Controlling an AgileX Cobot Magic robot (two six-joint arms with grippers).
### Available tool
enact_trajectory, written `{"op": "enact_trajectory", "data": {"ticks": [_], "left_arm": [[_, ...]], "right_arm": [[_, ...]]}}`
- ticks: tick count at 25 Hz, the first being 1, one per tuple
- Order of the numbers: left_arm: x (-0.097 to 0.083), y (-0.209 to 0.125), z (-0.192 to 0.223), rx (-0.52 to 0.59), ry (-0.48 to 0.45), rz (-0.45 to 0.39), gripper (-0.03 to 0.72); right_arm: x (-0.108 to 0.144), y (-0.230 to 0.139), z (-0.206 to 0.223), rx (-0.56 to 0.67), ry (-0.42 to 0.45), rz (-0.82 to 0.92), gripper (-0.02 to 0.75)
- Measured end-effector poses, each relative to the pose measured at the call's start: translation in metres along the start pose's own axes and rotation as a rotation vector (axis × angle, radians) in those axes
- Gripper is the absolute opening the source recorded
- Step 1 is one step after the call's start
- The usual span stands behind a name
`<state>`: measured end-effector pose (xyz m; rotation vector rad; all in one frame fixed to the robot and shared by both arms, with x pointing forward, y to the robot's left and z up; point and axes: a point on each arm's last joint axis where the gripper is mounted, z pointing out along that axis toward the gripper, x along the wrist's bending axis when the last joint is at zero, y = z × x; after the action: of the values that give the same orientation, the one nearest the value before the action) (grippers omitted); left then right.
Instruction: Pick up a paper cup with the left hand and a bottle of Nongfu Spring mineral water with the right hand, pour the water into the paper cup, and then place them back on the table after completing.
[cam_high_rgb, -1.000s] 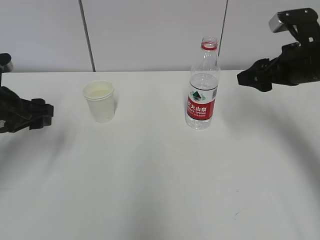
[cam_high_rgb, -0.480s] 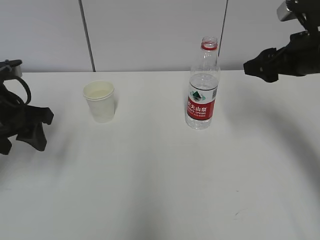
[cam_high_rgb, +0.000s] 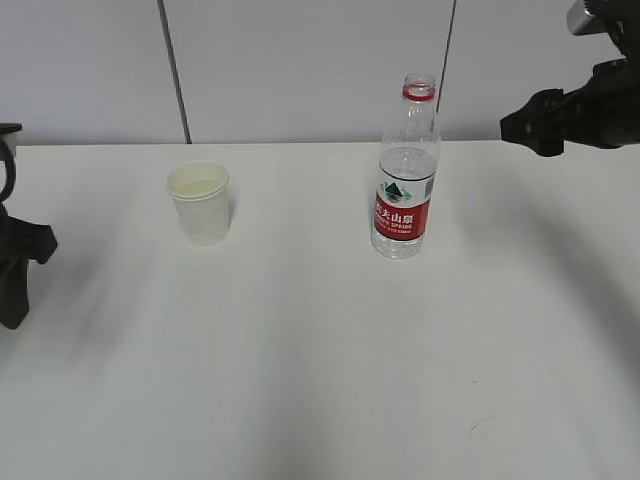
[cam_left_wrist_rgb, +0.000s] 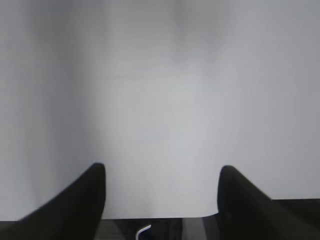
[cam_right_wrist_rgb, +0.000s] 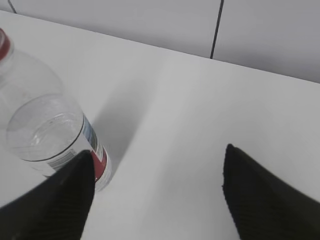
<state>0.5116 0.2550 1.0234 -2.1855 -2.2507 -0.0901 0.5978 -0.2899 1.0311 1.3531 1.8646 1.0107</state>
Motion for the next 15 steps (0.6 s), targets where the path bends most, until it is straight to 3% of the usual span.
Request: {"op": "enact_trajectory", "data": {"ticks": [7, 15], "left_arm": [[0.009, -0.033, -0.024, -0.077, -0.006, 0.016, 0.379], [0.029, -0.118, -0.053, -0.399, -0.072, 0.013, 0.328]], "right_arm": [[0.0, 0.0, 0.0, -0.001, -0.002, 0.086, 0.59], [0.0, 0.0, 0.0, -0.001, -0.002, 0.153, 0.59]]}}
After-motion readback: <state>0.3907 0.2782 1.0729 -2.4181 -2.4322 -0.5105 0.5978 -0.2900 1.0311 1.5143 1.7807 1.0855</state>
